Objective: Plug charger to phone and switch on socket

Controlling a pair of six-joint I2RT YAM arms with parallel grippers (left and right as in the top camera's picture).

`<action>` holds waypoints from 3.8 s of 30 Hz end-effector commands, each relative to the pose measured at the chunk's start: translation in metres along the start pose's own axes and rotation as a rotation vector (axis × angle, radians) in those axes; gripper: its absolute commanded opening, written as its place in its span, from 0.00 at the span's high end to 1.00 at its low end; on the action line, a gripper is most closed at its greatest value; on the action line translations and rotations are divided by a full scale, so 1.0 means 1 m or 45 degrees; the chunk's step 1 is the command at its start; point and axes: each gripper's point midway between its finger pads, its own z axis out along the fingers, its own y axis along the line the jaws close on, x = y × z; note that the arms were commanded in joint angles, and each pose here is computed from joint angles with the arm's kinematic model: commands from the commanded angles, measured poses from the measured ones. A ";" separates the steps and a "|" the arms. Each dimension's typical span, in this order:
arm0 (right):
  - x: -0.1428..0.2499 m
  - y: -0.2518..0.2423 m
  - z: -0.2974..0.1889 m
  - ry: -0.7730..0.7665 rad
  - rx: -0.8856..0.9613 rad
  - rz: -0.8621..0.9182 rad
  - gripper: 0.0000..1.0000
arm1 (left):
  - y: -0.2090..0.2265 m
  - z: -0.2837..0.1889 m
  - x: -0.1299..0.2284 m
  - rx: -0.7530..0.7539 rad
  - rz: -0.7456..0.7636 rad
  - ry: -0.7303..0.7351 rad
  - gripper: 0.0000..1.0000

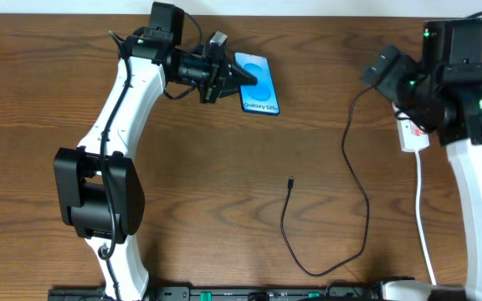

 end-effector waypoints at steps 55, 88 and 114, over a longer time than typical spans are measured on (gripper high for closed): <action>0.272 0.002 0.158 1.070 0.253 -0.520 0.15 | 0.155 -0.127 -0.031 -1.331 -0.136 -0.615 0.93; 0.213 -0.021 0.058 0.741 0.058 -0.581 0.01 | 0.155 -0.126 -0.031 -1.329 -0.137 -0.615 0.93; 0.322 -0.033 0.159 0.997 -0.136 -0.130 0.20 | 0.146 -0.112 -0.034 -1.209 -0.118 -0.585 0.92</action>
